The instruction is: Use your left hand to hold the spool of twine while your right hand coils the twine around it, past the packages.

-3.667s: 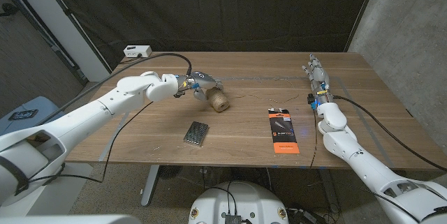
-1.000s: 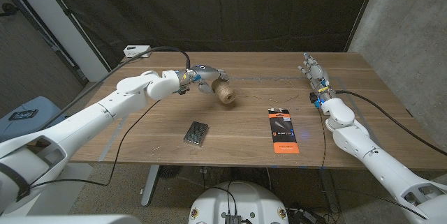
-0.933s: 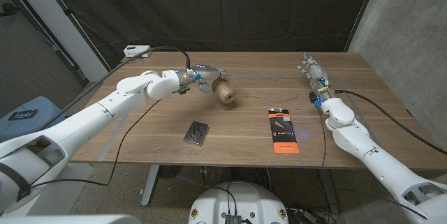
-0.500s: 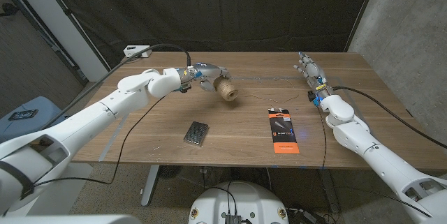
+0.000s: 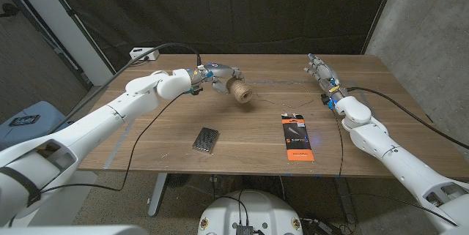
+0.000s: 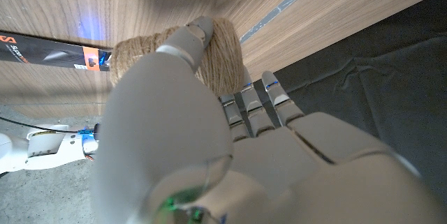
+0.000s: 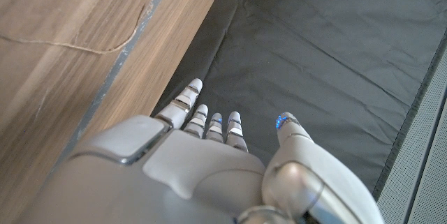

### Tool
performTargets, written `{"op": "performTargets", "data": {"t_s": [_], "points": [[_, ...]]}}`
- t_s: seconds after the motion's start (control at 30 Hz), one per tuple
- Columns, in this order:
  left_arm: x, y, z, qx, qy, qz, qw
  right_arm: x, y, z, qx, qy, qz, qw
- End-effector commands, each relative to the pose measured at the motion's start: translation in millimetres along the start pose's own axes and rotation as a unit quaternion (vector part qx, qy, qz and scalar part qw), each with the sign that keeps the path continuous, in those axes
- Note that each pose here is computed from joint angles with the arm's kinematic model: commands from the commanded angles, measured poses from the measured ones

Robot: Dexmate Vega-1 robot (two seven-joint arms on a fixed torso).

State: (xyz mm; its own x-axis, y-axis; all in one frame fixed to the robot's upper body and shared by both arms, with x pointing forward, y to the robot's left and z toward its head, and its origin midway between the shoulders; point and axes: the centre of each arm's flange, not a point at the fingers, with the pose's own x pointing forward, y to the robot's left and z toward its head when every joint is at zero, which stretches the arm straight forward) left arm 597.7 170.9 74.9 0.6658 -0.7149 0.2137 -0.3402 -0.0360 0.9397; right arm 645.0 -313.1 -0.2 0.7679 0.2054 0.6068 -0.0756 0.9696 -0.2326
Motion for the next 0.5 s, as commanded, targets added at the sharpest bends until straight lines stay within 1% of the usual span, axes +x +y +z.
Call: {"op": "performTargets", "data": {"t_s": [0.03, 0.23, 0.5], "points": [[3.5, 7.7, 2.3, -0.007, -0.001, 0.004, 1.0, 4.4, 6.3, 1.4, -0.012, 0.004, 0.025, 0.9996], [4.6, 12.4, 2.6, -0.017, -0.001, 0.005, 1.0, 7.2, 8.4, 2.8, -0.032, 0.007, 0.044, 0.9985], [6.2, 18.5, 3.6, -0.025, 0.0, 0.009, 1.0, 8.7, 7.0, 5.8, -0.053, 0.01, 0.061, 0.9967]]}}
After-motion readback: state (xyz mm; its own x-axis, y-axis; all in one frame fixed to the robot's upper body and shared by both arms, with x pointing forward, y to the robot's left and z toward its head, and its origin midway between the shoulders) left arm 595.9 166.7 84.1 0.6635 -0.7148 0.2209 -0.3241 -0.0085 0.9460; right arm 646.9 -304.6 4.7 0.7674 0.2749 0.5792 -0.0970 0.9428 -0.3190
